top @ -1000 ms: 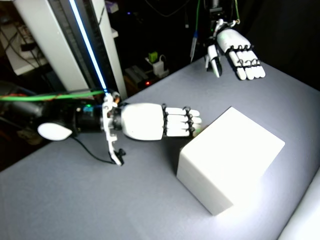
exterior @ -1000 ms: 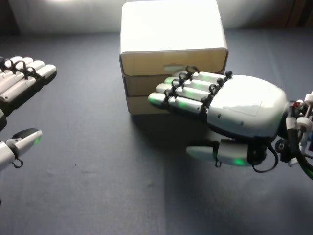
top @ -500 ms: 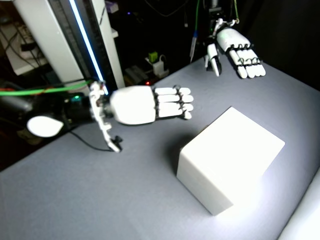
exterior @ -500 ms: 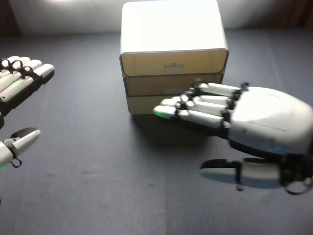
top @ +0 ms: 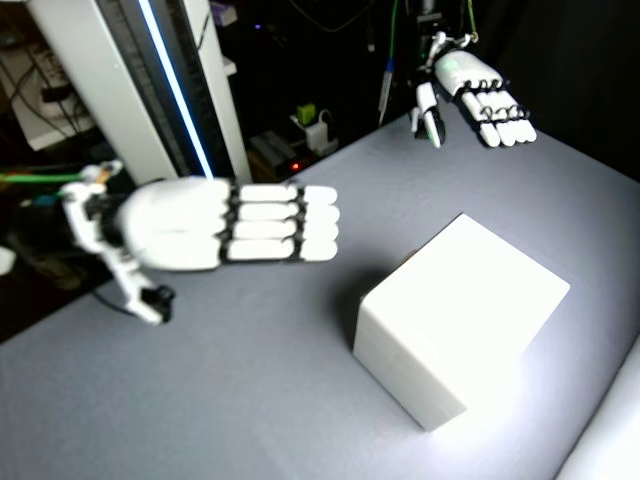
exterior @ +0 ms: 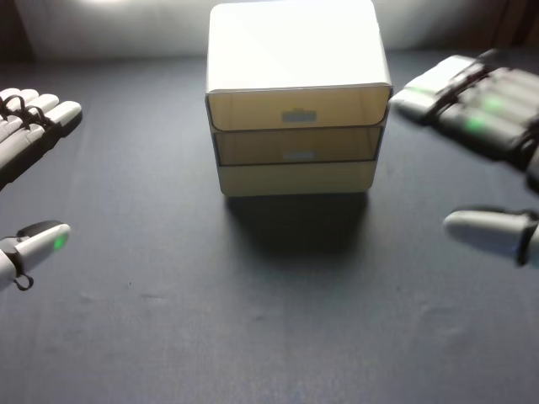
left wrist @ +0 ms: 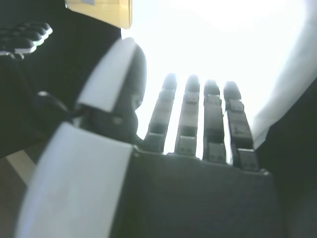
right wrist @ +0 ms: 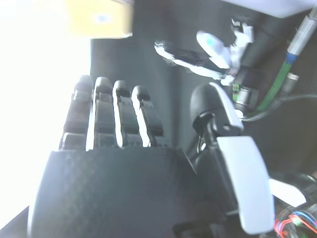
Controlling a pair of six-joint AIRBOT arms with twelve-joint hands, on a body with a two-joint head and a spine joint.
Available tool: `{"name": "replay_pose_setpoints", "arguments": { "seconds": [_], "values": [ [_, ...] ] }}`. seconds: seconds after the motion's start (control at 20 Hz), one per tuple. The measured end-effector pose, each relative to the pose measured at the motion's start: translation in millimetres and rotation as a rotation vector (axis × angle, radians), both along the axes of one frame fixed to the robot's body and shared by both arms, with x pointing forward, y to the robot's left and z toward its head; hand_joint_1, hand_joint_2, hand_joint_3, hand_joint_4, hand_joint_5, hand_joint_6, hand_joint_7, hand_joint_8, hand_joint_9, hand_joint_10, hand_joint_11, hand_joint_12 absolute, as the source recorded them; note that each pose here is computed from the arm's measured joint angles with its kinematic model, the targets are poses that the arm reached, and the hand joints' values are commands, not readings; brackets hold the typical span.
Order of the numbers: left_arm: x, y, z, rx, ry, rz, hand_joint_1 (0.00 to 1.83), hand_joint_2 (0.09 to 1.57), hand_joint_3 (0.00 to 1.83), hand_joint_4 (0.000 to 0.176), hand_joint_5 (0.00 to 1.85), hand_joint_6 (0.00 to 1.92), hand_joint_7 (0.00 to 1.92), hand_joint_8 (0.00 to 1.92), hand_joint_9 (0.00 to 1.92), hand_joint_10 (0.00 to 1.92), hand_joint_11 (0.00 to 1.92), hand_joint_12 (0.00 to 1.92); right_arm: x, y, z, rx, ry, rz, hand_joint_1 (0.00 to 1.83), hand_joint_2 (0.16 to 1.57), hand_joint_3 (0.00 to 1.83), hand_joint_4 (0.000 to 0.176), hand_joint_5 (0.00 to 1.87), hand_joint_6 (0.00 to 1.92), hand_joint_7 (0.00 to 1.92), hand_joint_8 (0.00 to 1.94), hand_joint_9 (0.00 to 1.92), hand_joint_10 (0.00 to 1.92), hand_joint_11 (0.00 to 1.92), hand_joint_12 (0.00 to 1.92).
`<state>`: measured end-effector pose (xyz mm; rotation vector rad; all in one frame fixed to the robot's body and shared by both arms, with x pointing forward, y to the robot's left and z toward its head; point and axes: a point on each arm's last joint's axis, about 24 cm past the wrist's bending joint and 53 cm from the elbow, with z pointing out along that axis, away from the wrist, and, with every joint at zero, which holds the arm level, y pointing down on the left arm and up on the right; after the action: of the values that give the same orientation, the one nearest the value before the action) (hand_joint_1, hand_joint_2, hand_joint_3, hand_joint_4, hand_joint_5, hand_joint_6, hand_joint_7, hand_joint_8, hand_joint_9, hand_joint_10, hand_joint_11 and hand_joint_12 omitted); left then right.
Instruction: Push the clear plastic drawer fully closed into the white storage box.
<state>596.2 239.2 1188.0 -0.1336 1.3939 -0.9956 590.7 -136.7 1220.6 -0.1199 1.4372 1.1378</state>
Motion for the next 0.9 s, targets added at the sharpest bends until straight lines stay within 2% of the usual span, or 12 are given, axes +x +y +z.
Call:
{"name": "replay_pose_setpoints", "arguments": {
  "seconds": [0.05,0.15,0.2,0.4,0.45,0.55,0.6,0.65,0.75,0.8,0.85,0.9],
  "values": [
    [0,0.8,2,-0.006,-0.009,0.002,0.16,1.34,0.0,0.048,0.0,0.0,0.0,0.0,0.0,0.0,0.0,0.0,2,-14,1,-0.002,-0.003,-0.046,0.0,1.35,0.0,0.0,0.0,0.0,0.0,0.0,0.0,0.0,0.0,0.0],
    [-1,2.8,8,-0.016,-0.027,0.008,0.09,1.33,0.0,0.034,0.0,0.0,0.0,0.0,0.0,0.0,0.0,0.0,2,-35,4,-0.002,-0.011,-0.114,0.02,1.39,0.0,0.0,0.0,0.0,0.0,0.0,0.0,0.0,0.0,0.0],
    [-1,3.2,10,-0.019,-0.035,0.008,0.07,1.32,0.0,0.036,0.0,0.0,0.0,0.0,0.0,0.0,0.0,0.0,2,-44,6,-0.012,-0.025,-0.142,0.03,1.4,0.01,0.0,0.0,0.0,0.0,0.0,0.0,0.0,0.0,0.0],
    [-3,8.5,23,-0.046,-0.087,0.024,0.0,1.29,0.0,0.075,0.0,0.0,0.0,0.0,0.0,0.0,0.0,0.0,3,-92,12,0.028,-0.042,-0.293,0.07,1.39,0.0,0.0,0.0,0.0,0.0,0.0,0.0,0.0,0.0,0.0],
    [-4,9.9,26,-0.052,-0.097,0.028,0.0,1.28,0.0,0.096,0.0,0.0,0.0,0.0,0.0,0.0,0.0,0.0,2,-100,11,0.028,-0.041,-0.315,0.09,1.37,0.0,0.024,0.0,0.0,0.0,0.0,0.0,0.0,0.0,0.0],
    [-5,12.9,33,-0.067,-0.123,0.037,0.0,1.31,0.0,0.113,0.0,0.0,0.0,0.0,0.0,0.0,0.0,0.0,-4,-117,9,0.028,-0.045,-0.363,0.08,1.35,0.0,0.052,0.0,0.0,0.0,0.0,0.0,0.0,0.0,0.0],
    [-6,13.4,36,-0.07,-0.135,0.039,0.0,1.3,0.0,0.162,0.0,0.0,0.0,0.0,0.0,0.0,0.0,0.0,-6,-121,13,0.045,-0.056,-0.377,0.12,1.35,0.0,0.07,0.0,0.0,0.0,0.0,0.0,0.0,0.0,0.0],
    [-7,13.3,36,-0.074,-0.134,0.04,0.0,1.3,0.0,0.173,0.0,0.0,0.0,0.0,0.0,0.0,0.0,0.0,-7,-122,18,0.06,-0.071,-0.378,0.13,1.34,0.0,0.097,0.0,0.0,0.0,0.0,0.0,0.0,0.0,0.0],
    [-8,12.4,38,-0.074,-0.143,0.035,0.0,1.33,0.01,0.176,0.0,0.0,0.0,0.0,0.0,0.0,0.0,0.0,-11,-123,29,0.085,-0.108,-0.371,0.15,1.32,0.0,0.09,0.0,0.0,0.0,0.0,0.0,0.0,0.0,0.0],
    [-8,13.1,39,-0.076,-0.144,0.037,0.0,1.33,0.01,0.176,0.0,0.0,0.0,0.0,0.0,0.0,0.0,0.0,-12,-123,31,0.095,-0.113,-0.367,0.18,1.32,0.0,0.076,0.0,0.0,0.0,0.0,0.0,0.0,0.0,0.0],
    [-8,14.0,40,-0.074,-0.145,0.04,0.0,1.32,0.0,0.176,0.0,0.0,0.0,0.0,0.0,0.0,0.0,0.0,-12,-123,32,0.104,-0.115,-0.365,0.19,1.3,0.0,0.079,0.0,0.0,0.0,0.0,0.0,0.0,0.0,0.0],
    [-7,14.6,43,-0.076,-0.153,0.041,0.0,1.34,0.01,0.176,0.0,0.0,0.0,0.0,0.0,0.0,0.0,0.0,-14,-123,36,0.119,-0.122,-0.357,0.17,1.29,0.0,0.058,0.0,0.0,0.0,0.0,0.0,0.0,0.0,0.0]
  ]
}}
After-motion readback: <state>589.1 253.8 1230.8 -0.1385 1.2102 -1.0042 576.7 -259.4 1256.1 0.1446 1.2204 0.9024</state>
